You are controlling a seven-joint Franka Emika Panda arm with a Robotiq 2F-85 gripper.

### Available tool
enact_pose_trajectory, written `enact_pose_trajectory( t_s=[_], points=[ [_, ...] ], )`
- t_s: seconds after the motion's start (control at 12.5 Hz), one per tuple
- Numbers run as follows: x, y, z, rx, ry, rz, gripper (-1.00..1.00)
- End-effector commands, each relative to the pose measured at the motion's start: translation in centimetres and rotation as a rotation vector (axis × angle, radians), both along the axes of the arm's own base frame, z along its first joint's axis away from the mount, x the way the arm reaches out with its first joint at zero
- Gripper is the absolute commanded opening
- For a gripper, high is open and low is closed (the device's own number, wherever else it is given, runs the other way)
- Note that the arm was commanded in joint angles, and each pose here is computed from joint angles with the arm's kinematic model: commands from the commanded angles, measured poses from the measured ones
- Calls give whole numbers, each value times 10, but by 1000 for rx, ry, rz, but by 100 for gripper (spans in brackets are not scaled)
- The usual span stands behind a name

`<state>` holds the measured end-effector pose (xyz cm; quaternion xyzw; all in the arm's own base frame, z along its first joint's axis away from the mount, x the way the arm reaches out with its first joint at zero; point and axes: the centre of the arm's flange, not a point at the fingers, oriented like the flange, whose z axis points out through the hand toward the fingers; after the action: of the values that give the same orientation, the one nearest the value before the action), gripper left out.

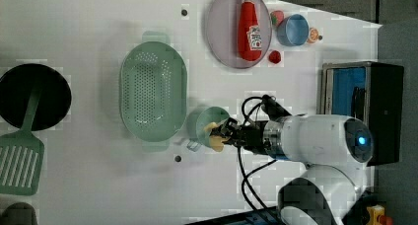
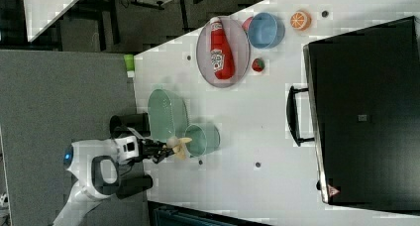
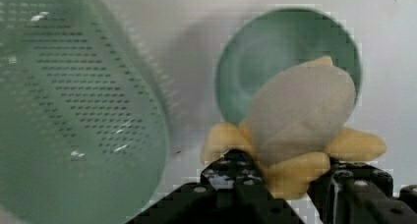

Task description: Pick Banana and place it in mug.

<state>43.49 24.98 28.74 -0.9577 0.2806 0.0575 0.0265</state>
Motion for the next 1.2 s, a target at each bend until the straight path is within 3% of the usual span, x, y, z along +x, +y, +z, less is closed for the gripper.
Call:
enact_pose_trajectory(
  t_s=[0.08,0.4,0.48,0.72,1.2],
  points=[
    [24,-22,-27,6,6,-170,1],
    [26,-21,-34,17,-2,-175,90],
    [27,-21,-31,18,-7,-175,100],
    [46,-30,11,34,-83,-201,100],
    [75,-116,198,-20,-102,-176,100]
  ],
)
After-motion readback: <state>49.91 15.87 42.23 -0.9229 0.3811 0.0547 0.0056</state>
